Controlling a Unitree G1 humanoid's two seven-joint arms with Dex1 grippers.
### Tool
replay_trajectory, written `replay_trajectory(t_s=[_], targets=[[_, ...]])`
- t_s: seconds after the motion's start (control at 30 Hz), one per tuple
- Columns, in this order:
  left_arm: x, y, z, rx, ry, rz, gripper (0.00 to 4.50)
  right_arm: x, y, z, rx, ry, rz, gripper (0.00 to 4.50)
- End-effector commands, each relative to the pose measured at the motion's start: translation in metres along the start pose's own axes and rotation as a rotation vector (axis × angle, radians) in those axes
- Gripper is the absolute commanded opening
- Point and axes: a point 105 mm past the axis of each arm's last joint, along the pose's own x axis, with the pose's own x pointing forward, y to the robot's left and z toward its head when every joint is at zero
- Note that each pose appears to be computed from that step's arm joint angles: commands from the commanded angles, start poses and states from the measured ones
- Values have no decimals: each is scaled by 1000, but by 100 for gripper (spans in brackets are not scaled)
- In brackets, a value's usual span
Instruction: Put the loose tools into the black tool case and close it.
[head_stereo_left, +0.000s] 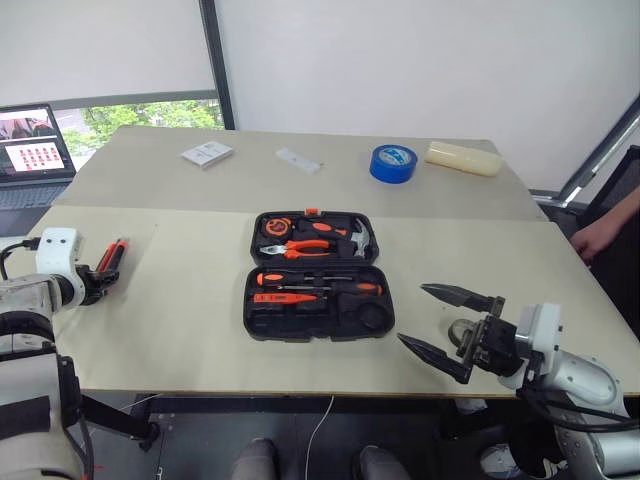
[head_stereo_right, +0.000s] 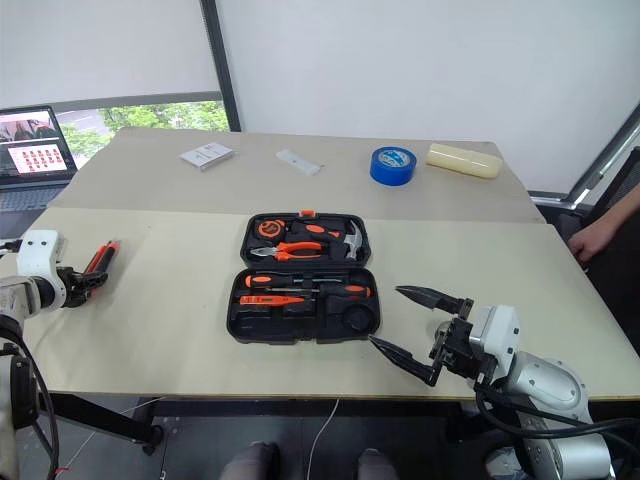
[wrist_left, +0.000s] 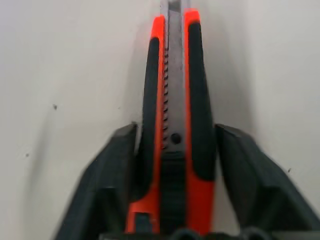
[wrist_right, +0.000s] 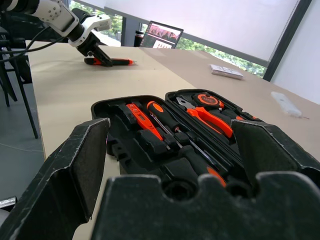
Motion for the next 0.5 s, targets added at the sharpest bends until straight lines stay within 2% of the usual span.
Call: replay_trajectory(t_s=[0.03,0.1,0.2,0.3,0.43,0.5], targets=[[-3,-12,25,52,-187,-111,170,-6,-4,12,-43,-8,-25,450],[-11,-33,49,156,-346,-249,170,-9,-5,11,-47,2,-37,450],[-27,-79,59,411,-467,-541,170,-16,-9,8,-56,31,-42,450],[-44,-134,36,789,-436,-847,170,-26,-9,5,-56,74,-4,450],[-77,-213,29,884,-478,-1175,170,-30,-15,6,-69,98,50,450],[-83,-232,20,958,-427,-1223,170,-30,-14,2,-68,128,94,450]])
